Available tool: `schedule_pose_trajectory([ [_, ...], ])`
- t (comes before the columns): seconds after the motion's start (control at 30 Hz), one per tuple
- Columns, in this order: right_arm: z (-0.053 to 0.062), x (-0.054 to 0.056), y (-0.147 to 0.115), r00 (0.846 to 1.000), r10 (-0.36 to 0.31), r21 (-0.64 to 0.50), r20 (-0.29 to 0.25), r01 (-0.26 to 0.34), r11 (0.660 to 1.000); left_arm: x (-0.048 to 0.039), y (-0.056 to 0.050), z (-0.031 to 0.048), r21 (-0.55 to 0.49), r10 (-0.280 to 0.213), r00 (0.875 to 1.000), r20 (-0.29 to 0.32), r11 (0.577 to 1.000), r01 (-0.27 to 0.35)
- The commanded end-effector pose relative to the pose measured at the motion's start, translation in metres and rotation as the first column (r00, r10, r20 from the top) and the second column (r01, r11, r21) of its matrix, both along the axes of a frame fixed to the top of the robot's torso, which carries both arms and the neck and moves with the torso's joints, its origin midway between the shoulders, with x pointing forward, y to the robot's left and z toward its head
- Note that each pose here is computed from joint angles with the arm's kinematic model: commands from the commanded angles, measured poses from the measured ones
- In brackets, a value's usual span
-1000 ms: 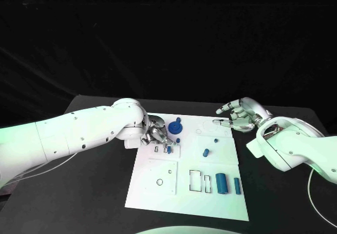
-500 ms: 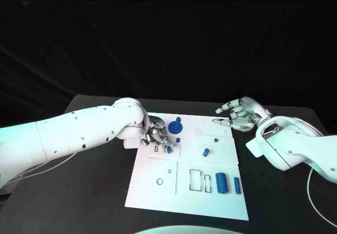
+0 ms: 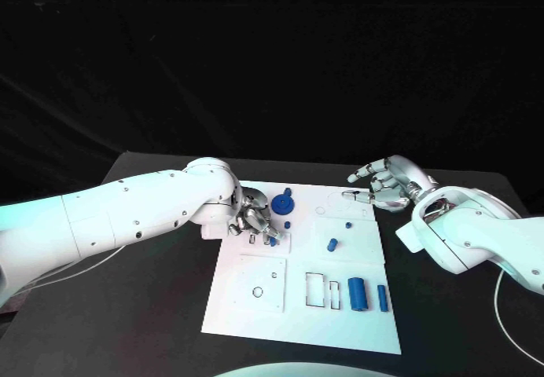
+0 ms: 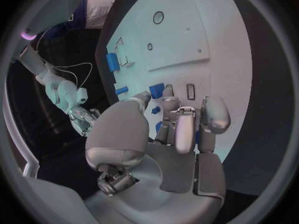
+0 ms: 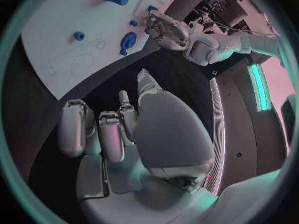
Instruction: Assemble the parts on the task board
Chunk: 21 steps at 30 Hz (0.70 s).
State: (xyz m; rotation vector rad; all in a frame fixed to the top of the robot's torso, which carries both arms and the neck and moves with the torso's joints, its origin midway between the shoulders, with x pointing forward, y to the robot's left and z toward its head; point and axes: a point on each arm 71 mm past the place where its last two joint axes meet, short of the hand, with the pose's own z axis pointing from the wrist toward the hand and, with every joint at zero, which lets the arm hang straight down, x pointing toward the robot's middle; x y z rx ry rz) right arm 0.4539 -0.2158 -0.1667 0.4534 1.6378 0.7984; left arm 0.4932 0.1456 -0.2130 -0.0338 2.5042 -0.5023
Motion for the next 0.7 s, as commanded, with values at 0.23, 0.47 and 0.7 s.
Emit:
schedule_pose_trajectory([
  [0.23,-0.0003,0.0004,0.0004,1.000,0.003,-0.009,0.001,-0.003,1.000,-0.0013,-0.0012,-0.0014,-0.018,0.004,1.000,-0.025,1.000,-0.004],
  [0.47,-0.0010,0.0015,0.0000,1.000,0.002,-0.012,-0.001,-0.002,1.000,-0.0020,-0.0005,-0.0016,-0.028,0.009,0.999,-0.034,1.000,-0.010],
  [0.7,-0.0014,0.0017,0.0000,1.000,0.001,-0.012,-0.001,-0.001,1.000,-0.0045,0.0008,-0.0015,-0.056,0.021,0.998,-0.053,0.998,-0.024],
])
